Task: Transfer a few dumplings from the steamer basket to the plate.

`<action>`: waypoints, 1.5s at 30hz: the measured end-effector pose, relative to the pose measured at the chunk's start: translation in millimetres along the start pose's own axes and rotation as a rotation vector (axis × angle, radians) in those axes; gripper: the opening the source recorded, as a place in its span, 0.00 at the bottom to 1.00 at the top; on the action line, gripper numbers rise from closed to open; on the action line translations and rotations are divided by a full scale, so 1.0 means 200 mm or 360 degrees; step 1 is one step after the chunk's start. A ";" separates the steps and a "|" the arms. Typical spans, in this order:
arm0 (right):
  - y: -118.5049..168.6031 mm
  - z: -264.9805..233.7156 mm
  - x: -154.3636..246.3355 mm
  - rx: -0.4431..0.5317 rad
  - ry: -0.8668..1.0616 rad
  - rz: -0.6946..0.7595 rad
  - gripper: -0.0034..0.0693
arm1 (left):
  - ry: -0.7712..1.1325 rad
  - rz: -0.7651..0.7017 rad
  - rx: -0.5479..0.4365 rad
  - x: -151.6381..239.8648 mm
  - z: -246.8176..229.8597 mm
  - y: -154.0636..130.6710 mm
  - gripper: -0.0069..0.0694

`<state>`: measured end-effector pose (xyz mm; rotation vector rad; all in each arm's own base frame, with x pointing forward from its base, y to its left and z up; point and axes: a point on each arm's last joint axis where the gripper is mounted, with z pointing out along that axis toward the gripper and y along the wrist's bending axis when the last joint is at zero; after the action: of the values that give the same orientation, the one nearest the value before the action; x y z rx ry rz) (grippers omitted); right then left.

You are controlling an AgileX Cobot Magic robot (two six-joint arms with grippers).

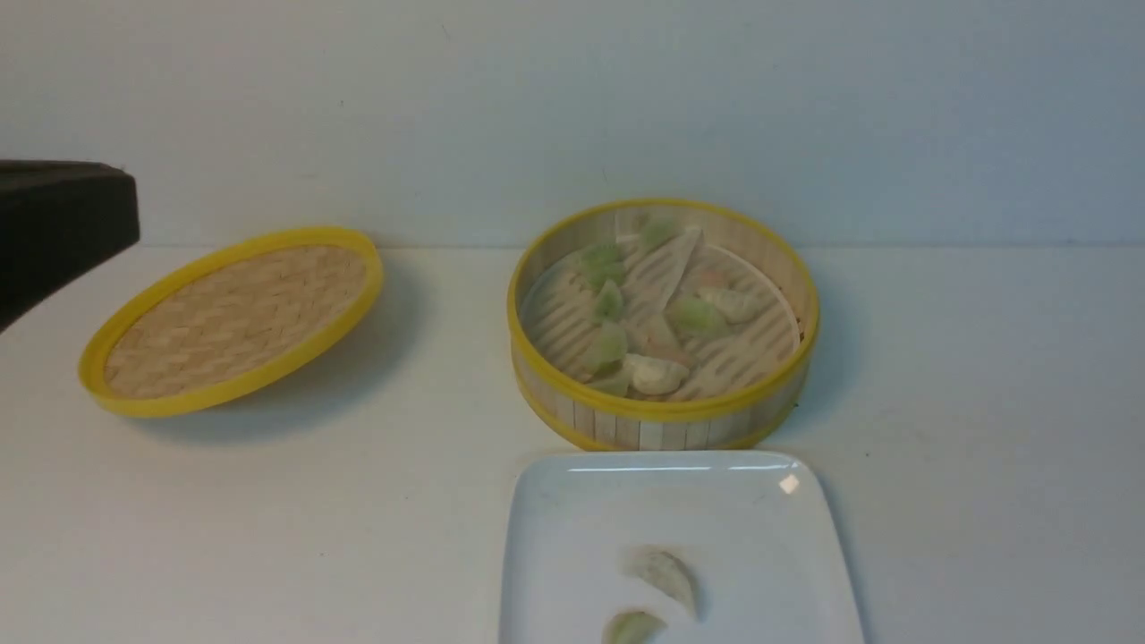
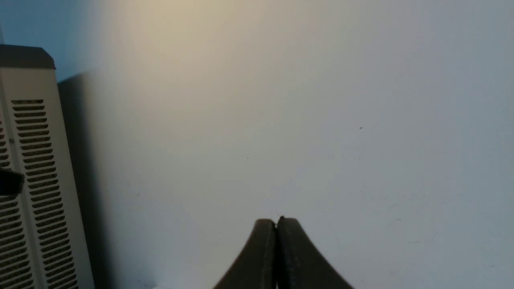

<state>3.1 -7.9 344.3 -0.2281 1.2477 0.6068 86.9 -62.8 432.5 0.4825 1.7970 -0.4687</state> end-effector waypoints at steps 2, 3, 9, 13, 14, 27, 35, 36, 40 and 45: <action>0.00 0.00 0.00 0.0000 0.0000 0.0000 0.03 | -0.0006 -0.0002 0.0001 0.00 -0.01 0.00 0.08; 0.00 0.00 0.00 0.0000 0.0000 0.0000 0.03 | -0.0006 -0.0002 0.0001 0.00 -0.01 0.00 0.08; 0.00 0.00 0.00 -0.0001 0.0001 0.0005 0.03 | 0.0004 0.0002 -0.0001 0.01 0.00 0.00 0.08; 0.00 0.00 0.00 -0.0001 0.0002 0.0005 0.03 | 0.0002 0.0060 -0.0019 0.01 0.00 0.01 0.08; 0.00 0.00 0.00 -0.0001 0.0002 0.0005 0.03 | 0.0004 0.0077 -0.0044 0.01 0.00 0.01 0.08; 0.00 0.00 0.00 -0.0001 0.0002 0.0005 0.03 | -0.0220 0.0205 -0.0279 0.54 0.00 0.13 0.08; 0.00 0.00 0.00 -0.0001 0.0003 0.0005 0.03 | -0.0196 0.0030 -0.0708 1.12 0.03 0.23 0.08; 0.00 0.00 0.00 -0.0001 0.0003 0.0005 0.03 | -0.0187 0.0022 -0.0735 1.18 0.03 0.23 0.08; 0.00 0.00 0.00 0.0002 0.0005 0.0000 0.03 | -0.0044 -0.0016 -0.0746 1.30 0.05 0.23 0.08; 0.00 0.00 0.00 0.0003 0.0006 -0.0002 0.03 | 0.0061 -0.0042 -0.0734 1.33 0.05 0.23 0.08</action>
<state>3.3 -7.8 343.8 -0.2284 1.2519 0.6043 52.1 -7.1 170.1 0.1467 1.8762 -0.0534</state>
